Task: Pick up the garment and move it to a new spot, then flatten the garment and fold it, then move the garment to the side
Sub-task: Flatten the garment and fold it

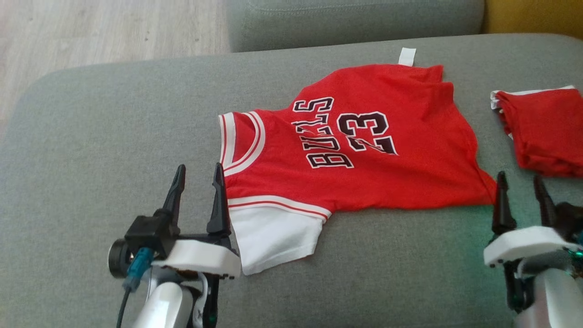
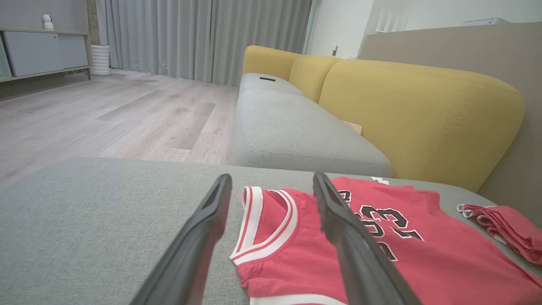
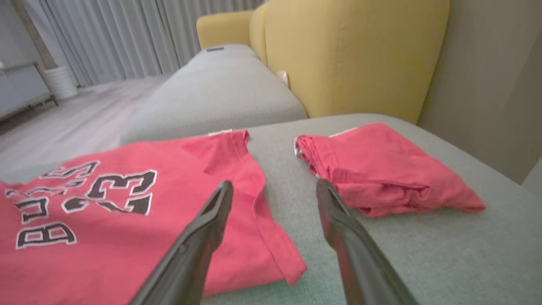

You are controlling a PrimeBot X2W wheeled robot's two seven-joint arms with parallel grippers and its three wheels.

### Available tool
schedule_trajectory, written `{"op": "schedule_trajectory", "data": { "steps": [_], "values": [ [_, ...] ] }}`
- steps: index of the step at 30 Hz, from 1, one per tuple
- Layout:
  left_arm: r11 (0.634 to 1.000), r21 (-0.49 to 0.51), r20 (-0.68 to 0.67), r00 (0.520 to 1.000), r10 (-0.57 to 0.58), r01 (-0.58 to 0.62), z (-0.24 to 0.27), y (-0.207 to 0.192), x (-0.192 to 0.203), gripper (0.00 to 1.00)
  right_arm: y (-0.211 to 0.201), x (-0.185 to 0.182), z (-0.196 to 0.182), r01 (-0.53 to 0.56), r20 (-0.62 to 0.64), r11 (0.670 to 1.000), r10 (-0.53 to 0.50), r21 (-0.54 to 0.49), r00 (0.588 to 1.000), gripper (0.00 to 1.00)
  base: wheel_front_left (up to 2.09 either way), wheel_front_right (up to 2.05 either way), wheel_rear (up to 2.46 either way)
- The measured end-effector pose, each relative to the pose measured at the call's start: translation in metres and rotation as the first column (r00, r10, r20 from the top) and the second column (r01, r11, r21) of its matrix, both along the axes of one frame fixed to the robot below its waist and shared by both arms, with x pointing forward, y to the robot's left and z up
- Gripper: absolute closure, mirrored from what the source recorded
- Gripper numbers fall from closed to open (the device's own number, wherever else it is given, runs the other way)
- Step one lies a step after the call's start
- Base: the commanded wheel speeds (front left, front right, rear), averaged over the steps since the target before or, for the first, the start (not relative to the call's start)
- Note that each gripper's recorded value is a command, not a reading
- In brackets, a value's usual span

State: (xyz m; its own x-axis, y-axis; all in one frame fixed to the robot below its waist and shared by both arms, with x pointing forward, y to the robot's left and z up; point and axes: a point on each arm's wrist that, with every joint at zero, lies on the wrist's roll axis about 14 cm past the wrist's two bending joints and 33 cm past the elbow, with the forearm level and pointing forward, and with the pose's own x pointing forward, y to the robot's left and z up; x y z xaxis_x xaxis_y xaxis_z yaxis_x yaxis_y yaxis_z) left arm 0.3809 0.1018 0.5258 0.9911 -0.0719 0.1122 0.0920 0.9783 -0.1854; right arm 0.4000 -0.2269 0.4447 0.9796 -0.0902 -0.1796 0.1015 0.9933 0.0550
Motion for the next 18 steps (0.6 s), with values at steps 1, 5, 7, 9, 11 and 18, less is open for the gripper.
{"op": "schedule_trajectory", "data": {
  "steps": [1, 5, 7, 9, 11, 18],
  "values": [
    [1.000, -0.006, 0.001, 1.000, -0.001, 0.001, 0.001, 0.000, -0.001, 0.00, -0.001, -0.001, 0.006, 0.006, 0.027, 1.000, -0.007, 0.014, 1.000, 0.00, 0.00, 0.00, 0.00],
    [1.000, -0.009, -0.008, 1.000, 0.002, -0.002, -0.002, 0.002, -0.005, 0.00, -0.006, -0.012, 0.015, 0.028, 0.076, 0.999, -0.032, 0.042, 0.997, 0.00, 0.00, 0.00, 0.00],
    [1.000, -0.008, -0.020, 1.000, -0.003, 0.003, -0.006, 0.001, -0.008, 0.00, -0.005, -0.018, 0.013, 0.024, 0.073, 0.999, -0.027, 0.046, 0.997, 0.00, 0.00, 0.00, 0.00],
    [1.000, -0.014, -0.036, 0.999, -0.001, 0.001, -0.011, 0.002, -0.011, 0.00, -0.003, -0.021, 0.012, 0.018, 0.070, 0.999, -0.022, 0.048, 0.997, 0.00, 0.00, 0.00, 0.00],
    [1.000, -0.019, -0.039, 0.999, -0.001, 0.000, -0.012, 0.002, -0.011, 0.00, -0.002, -0.021, 0.013, 0.014, 0.074, 0.999, -0.018, 0.046, 0.997, 0.00, 0.00, 0.00, 0.00],
    [0.995, -0.073, -0.110, 0.991, -0.076, 0.068, -0.032, -0.014, -0.018, 0.00, 0.000, -0.018, 0.020, 0.004, 0.079, 0.999, -0.008, 0.043, 0.997, 0.00, 0.00, 0.00, 0.00]
  ]
}}
